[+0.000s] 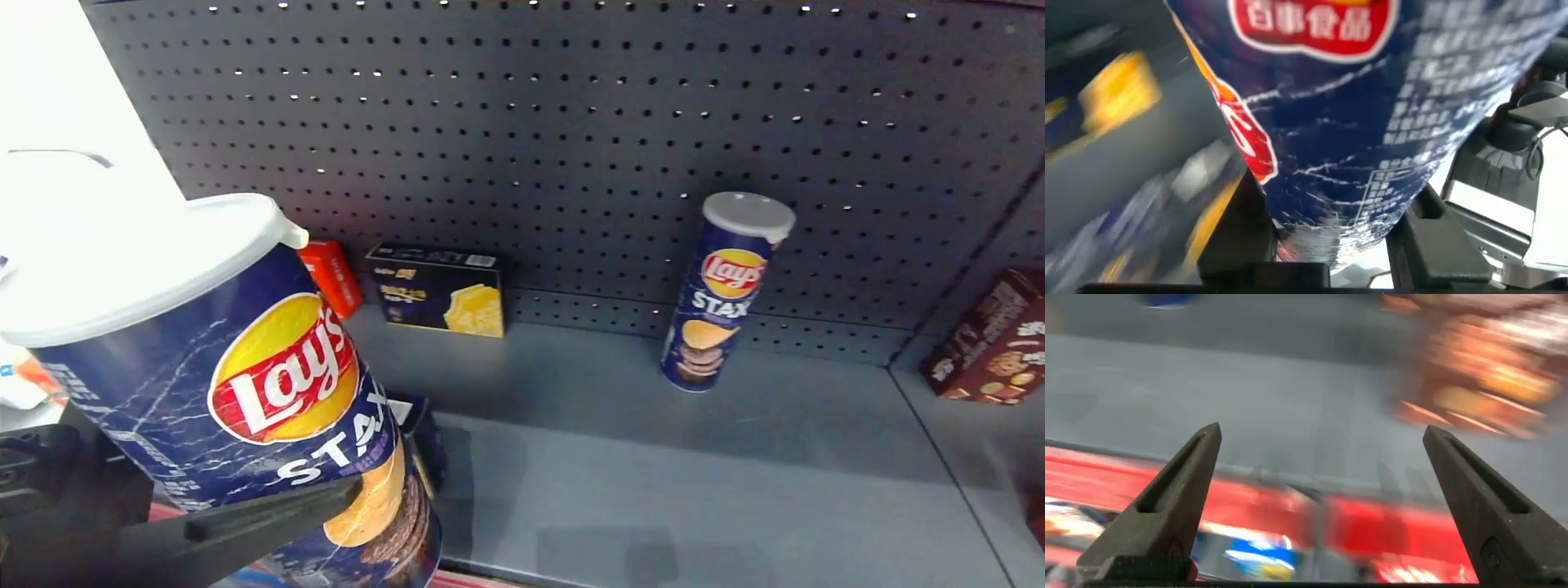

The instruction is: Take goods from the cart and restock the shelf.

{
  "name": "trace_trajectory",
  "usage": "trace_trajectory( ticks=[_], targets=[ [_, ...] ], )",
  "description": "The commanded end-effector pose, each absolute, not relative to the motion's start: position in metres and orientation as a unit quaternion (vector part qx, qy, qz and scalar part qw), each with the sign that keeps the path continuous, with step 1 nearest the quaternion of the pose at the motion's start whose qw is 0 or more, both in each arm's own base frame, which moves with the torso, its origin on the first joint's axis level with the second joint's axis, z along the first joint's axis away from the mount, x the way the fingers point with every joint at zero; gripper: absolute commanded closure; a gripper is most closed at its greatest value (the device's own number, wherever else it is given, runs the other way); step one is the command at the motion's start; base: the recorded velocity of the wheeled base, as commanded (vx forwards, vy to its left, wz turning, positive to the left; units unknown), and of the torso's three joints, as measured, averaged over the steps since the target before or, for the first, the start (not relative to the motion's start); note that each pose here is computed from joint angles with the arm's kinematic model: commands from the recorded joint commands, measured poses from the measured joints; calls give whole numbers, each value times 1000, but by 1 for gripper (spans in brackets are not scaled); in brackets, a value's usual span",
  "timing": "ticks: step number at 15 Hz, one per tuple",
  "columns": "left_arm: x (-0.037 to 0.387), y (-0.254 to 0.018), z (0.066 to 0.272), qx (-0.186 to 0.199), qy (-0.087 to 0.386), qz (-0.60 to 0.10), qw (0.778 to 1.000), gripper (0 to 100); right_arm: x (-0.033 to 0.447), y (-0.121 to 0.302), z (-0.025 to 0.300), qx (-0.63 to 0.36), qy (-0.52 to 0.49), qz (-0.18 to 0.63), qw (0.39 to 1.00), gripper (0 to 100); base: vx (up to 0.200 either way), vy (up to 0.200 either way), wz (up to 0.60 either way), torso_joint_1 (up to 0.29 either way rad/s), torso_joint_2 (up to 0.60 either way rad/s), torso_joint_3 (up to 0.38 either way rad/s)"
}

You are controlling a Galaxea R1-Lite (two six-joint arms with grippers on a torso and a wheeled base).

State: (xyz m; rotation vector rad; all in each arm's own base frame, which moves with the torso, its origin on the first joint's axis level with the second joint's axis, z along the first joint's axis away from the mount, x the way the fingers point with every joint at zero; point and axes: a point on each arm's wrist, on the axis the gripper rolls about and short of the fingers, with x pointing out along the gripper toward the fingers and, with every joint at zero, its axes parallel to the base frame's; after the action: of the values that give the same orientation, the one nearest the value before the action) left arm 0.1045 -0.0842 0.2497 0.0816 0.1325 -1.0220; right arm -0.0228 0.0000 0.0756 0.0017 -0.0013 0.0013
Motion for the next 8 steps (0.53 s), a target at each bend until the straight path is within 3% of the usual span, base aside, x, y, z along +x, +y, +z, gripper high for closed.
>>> trace_trajectory(
  ticks=[1, 2, 8],
  targets=[
    [105, -84, 249, 39, 64, -488, 869, 100, -23, 0, 76, 1, -1, 1, 1000, 0, 0, 0, -600, 2, -2, 2],
    [105, -84, 249, 39, 64, -488, 869, 100, -23, 0, 76, 1, 0, 1, 1000, 0, 0, 0, -600, -2, -2, -2],
    [105, -84, 249, 39, 64, -487, 870, 100, -23, 0, 76, 1, 0, 1, 1000, 0, 0, 0, 0, 0, 0, 0]
  ],
)
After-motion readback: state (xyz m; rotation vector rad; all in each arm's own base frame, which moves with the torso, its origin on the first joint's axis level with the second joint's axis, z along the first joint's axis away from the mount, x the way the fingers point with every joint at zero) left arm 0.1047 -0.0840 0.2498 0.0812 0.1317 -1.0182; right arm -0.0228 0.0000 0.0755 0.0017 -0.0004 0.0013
